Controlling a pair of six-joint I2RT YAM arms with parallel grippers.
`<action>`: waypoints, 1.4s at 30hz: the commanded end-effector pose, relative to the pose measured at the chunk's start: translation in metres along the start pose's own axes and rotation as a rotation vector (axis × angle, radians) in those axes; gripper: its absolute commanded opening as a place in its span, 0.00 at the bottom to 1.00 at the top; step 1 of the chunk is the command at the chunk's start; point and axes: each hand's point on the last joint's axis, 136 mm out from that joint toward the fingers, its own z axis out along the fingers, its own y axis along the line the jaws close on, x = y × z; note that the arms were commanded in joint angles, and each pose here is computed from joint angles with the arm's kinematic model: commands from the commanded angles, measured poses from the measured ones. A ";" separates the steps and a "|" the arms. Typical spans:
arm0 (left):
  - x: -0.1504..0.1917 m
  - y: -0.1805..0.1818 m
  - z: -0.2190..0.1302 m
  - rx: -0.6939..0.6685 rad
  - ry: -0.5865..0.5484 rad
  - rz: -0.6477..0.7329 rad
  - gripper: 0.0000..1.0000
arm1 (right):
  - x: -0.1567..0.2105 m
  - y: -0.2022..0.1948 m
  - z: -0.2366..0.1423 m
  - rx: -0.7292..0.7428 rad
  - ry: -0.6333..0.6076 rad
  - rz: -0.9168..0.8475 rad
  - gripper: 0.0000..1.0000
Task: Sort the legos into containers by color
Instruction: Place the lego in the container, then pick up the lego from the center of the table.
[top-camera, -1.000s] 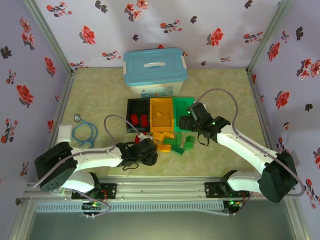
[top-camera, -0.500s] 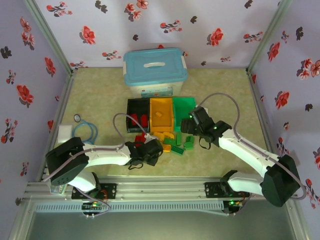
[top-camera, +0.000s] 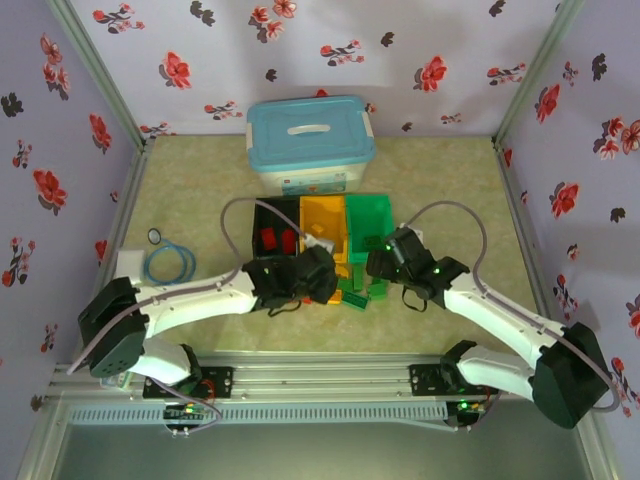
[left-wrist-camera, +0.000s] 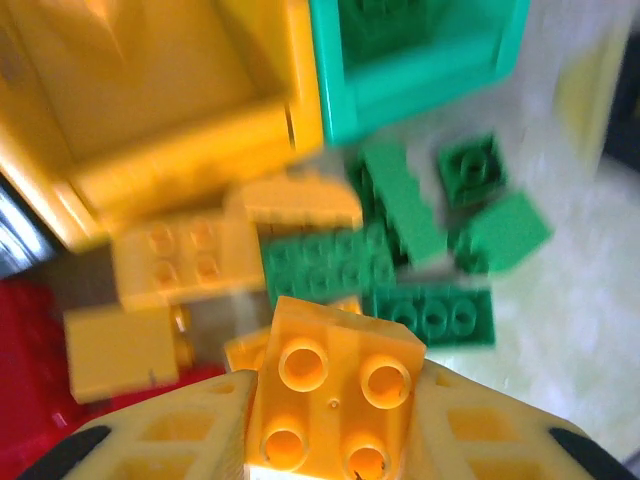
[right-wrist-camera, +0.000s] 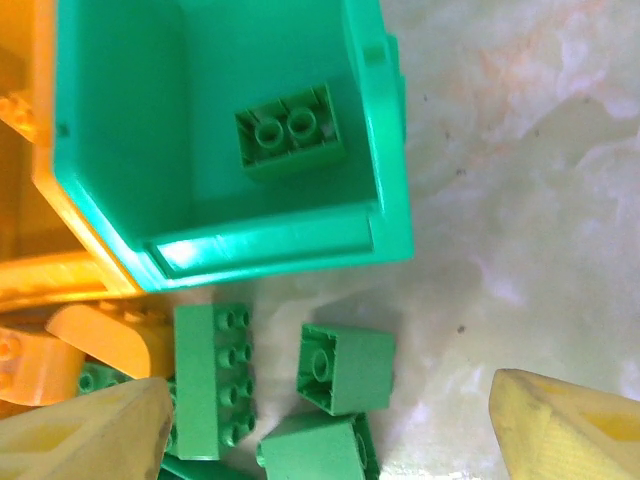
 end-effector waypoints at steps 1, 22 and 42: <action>-0.033 0.016 0.003 -0.054 -0.024 0.052 0.32 | 0.016 0.001 -0.001 -0.050 0.009 0.055 0.83; -0.087 0.069 0.051 -0.109 -0.021 -0.049 0.82 | 0.043 0.013 -0.036 -0.106 0.039 -0.070 0.83; 0.040 0.158 -0.037 -0.259 -0.117 -0.332 0.72 | 0.043 0.163 -0.016 -0.136 0.161 -0.445 0.56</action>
